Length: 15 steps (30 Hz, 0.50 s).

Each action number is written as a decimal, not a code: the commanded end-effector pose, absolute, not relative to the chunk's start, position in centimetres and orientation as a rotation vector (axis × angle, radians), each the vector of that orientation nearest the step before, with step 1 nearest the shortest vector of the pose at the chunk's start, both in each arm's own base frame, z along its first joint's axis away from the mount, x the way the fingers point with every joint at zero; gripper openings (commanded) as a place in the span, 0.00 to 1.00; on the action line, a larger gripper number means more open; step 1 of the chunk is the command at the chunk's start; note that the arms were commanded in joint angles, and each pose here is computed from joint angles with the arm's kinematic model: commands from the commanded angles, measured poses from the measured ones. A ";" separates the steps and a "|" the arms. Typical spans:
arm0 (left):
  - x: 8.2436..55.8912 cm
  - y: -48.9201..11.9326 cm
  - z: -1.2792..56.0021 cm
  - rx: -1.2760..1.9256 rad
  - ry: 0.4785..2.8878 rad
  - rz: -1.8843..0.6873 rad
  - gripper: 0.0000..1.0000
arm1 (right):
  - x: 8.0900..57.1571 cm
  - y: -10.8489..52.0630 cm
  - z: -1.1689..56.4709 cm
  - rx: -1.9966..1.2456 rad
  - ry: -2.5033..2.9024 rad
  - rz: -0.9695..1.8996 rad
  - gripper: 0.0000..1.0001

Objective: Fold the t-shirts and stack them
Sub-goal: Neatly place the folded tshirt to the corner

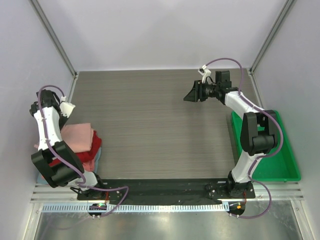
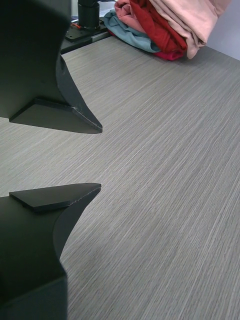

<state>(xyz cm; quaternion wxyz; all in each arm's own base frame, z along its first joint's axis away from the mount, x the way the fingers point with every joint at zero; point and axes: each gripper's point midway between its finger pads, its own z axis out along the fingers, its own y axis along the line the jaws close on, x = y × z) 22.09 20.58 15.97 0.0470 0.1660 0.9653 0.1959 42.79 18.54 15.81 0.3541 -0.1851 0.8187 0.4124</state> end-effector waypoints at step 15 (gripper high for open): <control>29.5 14.0 29.0 0.162 2.248 0.527 0.77 | 41.4 17.4 18.9 -0.580 2.066 0.936 0.50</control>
